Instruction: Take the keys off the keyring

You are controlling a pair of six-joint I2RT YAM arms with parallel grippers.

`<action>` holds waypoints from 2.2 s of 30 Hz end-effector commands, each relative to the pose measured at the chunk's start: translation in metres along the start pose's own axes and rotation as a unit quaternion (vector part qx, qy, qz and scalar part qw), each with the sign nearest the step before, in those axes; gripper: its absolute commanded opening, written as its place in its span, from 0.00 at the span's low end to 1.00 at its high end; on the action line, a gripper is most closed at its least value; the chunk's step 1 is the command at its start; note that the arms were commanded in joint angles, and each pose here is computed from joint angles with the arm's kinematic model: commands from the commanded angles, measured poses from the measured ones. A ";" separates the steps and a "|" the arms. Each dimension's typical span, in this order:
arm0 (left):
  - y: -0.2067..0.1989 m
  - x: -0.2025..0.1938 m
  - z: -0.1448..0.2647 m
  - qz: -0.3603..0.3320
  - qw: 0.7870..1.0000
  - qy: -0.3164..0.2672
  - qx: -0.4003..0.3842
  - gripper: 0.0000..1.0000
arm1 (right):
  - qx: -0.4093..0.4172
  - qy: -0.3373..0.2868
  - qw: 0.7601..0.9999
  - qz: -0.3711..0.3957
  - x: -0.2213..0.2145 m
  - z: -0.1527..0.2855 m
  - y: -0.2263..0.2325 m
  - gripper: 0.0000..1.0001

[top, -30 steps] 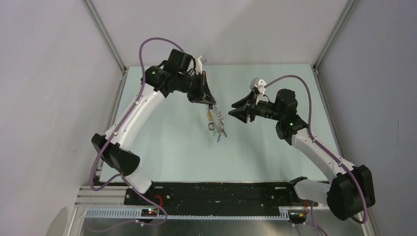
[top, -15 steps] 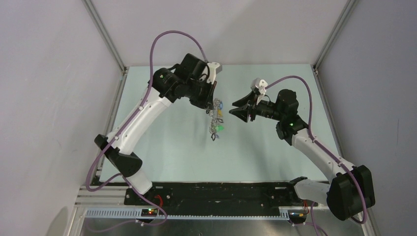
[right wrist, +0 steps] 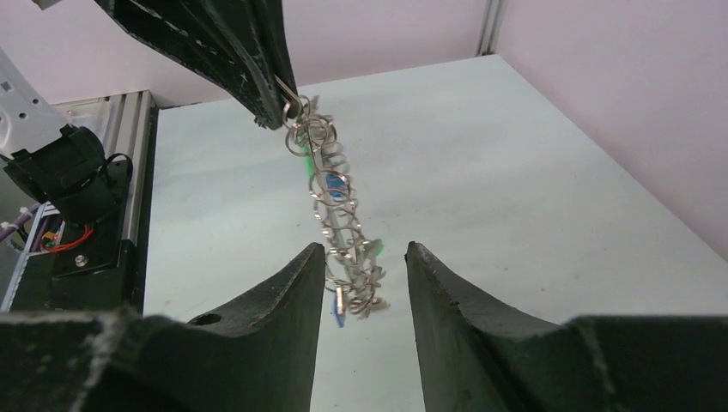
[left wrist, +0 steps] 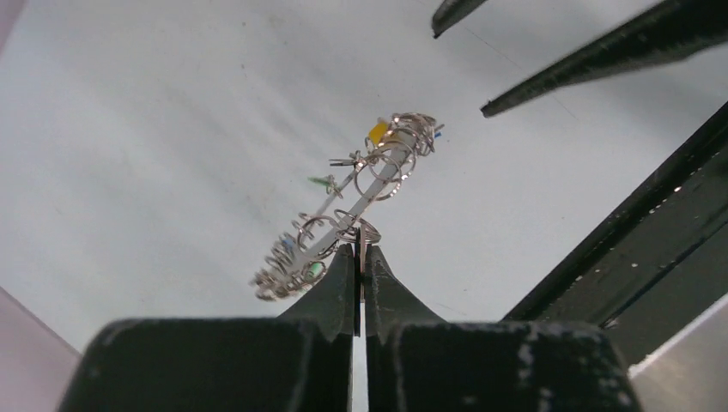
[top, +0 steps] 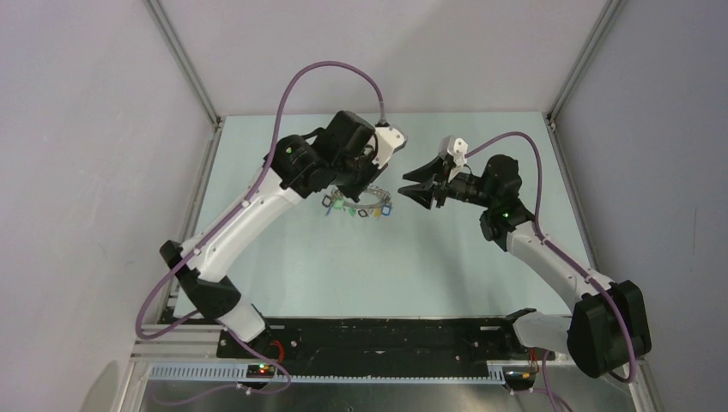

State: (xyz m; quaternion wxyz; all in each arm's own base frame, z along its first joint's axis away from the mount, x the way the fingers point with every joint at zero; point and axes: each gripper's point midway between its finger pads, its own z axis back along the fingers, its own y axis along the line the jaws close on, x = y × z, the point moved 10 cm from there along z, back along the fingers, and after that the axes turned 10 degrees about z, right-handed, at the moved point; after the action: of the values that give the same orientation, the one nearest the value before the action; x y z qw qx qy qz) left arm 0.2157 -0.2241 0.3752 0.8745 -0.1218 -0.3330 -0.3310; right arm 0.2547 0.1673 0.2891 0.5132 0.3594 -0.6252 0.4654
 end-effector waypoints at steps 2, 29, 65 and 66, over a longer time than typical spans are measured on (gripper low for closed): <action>0.007 0.010 0.036 -0.077 0.990 -0.118 0.020 0.00 | 0.049 -0.041 0.997 0.043 0.006 -0.004 -0.003 0.44; 0.003 -0.012 0.026 -0.206 0.957 -0.195 -0.053 0.00 | 0.161 -0.130 0.977 0.047 0.002 -0.044 -0.001 0.40; 0.004 -0.017 0.042 -0.220 0.948 -0.223 -0.063 0.00 | 0.193 -0.134 0.971 0.044 0.010 -0.074 0.008 0.24; 0.004 -0.018 0.043 -0.220 0.948 -0.223 -0.062 0.00 | 0.193 -0.133 0.971 0.043 0.010 -0.074 0.008 0.23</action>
State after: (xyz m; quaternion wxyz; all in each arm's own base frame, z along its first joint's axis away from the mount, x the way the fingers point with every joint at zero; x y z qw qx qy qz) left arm 0.1929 -0.1998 0.3679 0.7117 -0.1585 -0.4569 -0.5096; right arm 0.2651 0.2395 0.2852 0.3463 0.4953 -0.5844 0.5415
